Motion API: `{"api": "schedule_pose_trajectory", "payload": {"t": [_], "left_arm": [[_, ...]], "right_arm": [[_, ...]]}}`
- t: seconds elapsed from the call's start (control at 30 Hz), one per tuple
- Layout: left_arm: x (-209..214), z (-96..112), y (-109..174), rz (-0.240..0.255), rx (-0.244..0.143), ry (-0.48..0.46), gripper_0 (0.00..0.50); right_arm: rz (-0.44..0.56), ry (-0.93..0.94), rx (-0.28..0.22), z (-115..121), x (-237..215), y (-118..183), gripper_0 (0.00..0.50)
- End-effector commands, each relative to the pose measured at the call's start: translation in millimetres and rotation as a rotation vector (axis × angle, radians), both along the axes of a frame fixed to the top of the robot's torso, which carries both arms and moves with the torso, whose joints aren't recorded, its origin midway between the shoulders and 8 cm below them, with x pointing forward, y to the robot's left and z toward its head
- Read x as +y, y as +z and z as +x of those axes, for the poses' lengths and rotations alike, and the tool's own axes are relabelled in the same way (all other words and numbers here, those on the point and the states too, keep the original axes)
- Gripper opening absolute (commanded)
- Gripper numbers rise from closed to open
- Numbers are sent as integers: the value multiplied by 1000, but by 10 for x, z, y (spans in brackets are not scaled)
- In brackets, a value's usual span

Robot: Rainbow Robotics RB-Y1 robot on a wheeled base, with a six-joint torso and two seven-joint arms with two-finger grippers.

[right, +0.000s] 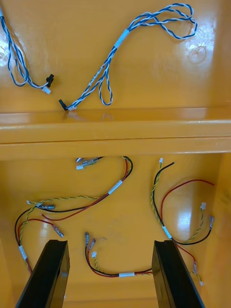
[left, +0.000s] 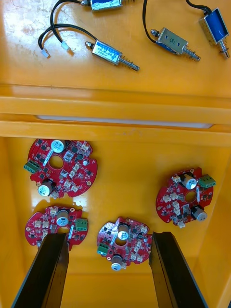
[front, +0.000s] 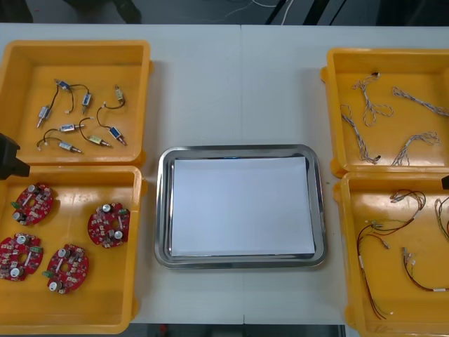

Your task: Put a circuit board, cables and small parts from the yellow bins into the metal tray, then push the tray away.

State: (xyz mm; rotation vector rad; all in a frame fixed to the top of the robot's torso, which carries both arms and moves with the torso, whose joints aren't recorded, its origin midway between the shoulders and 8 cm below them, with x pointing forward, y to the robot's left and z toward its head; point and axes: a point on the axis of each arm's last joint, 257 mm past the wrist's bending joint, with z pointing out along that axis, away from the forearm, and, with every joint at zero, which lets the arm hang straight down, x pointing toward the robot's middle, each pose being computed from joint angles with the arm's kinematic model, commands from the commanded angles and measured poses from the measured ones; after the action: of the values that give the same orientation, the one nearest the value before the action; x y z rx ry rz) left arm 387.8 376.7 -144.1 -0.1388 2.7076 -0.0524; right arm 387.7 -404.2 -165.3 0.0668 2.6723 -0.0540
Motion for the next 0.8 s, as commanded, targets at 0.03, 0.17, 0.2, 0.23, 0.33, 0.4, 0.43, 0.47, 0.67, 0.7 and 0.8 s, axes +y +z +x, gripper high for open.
{"api": "schedule_pose_trajectory", "payload": {"t": [0.03, 0.17, 0.2, 0.23, 0.33, 0.4, 0.43, 0.47, 0.67, 0.7, 0.8], "left_arm": [[170, -53, 136, 80, -18, -51, 500], [170, -53, 136, 80, -18, -51, 500], [170, -53, 136, 80, -18, -51, 500], [170, -53, 136, 80, -18, -51, 500], [170, -53, 136, 80, -18, -51, 500], [170, -53, 136, 80, -18, -51, 500], [170, -53, 136, 80, -18, -51, 500], [170, -53, 136, 80, -18, -51, 500], [170, -53, 136, 80, -18, -51, 500], [170, -53, 136, 80, -18, -51, 500], [170, -53, 136, 80, -18, -51, 500]], "right_arm": [[34, -54, -34, -14, -9, 83, 500], [34, -54, -34, -14, -9, 83, 500], [34, -54, -34, -14, -9, 83, 500], [34, -54, -34, -14, -9, 83, 500], [34, -54, -34, -14, -9, 83, 500], [34, -54, -34, -14, -9, 83, 500], [34, -54, -34, -14, -9, 83, 500], [34, -54, -34, -14, -9, 83, 500], [34, -54, -34, -14, -9, 83, 500], [34, -54, -34, -14, -9, 83, 500], [34, -54, -34, -14, -9, 83, 500]]}}
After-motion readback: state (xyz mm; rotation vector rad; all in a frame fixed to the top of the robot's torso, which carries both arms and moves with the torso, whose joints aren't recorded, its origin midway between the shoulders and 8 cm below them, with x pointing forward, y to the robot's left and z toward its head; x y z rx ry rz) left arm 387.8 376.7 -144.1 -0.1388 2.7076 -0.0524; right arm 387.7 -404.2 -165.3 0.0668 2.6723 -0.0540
